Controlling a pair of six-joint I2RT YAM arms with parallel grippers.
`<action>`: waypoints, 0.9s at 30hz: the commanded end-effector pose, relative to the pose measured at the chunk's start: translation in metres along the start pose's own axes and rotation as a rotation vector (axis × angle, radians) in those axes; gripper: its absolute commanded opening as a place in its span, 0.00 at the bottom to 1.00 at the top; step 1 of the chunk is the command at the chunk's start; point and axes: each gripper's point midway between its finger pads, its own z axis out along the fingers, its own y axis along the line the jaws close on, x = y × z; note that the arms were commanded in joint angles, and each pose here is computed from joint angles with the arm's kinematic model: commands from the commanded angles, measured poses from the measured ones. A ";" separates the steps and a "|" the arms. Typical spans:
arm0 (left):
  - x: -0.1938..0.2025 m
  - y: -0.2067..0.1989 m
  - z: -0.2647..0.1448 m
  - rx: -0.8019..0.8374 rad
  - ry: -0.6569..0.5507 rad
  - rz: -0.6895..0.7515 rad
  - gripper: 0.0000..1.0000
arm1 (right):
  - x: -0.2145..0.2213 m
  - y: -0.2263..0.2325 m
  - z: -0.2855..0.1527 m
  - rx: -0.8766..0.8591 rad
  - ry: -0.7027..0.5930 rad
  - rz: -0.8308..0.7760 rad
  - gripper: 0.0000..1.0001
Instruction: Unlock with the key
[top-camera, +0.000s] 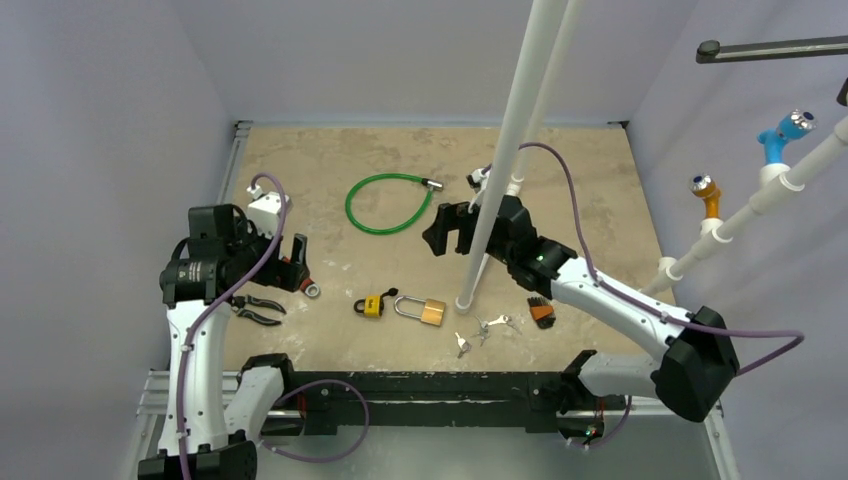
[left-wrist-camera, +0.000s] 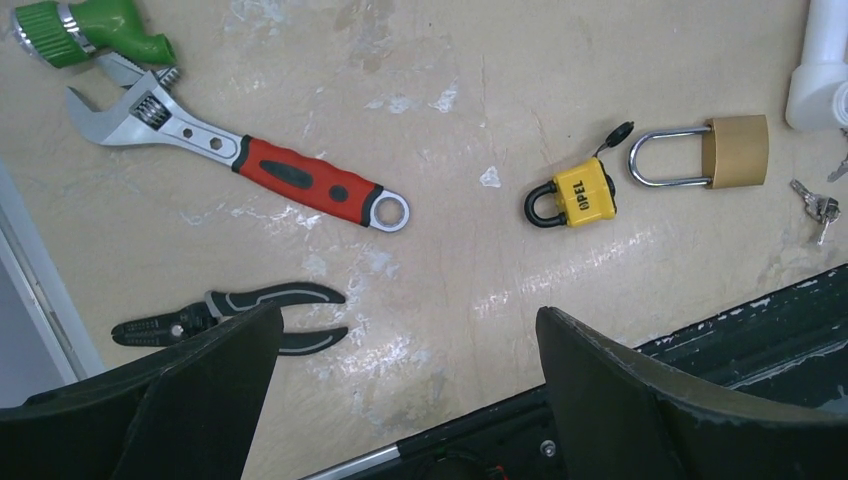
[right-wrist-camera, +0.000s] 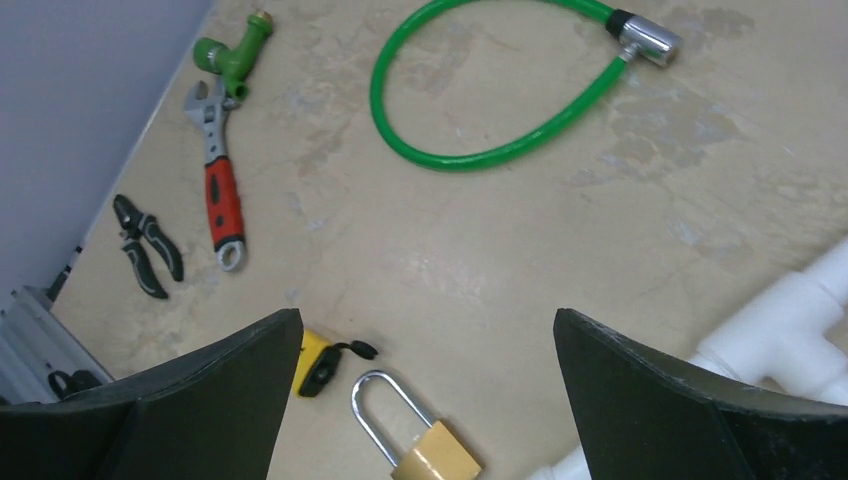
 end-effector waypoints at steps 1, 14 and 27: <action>-0.021 -0.003 -0.003 0.032 -0.074 0.063 1.00 | -0.037 0.023 0.001 -0.039 -0.053 0.005 0.98; -0.019 -0.020 -0.024 0.069 -0.123 0.104 1.00 | -0.068 -0.109 -0.094 0.496 -0.245 0.168 0.99; -0.022 -0.023 -0.028 0.080 -0.130 0.107 1.00 | 0.012 -0.049 -0.136 0.090 -0.001 0.132 0.87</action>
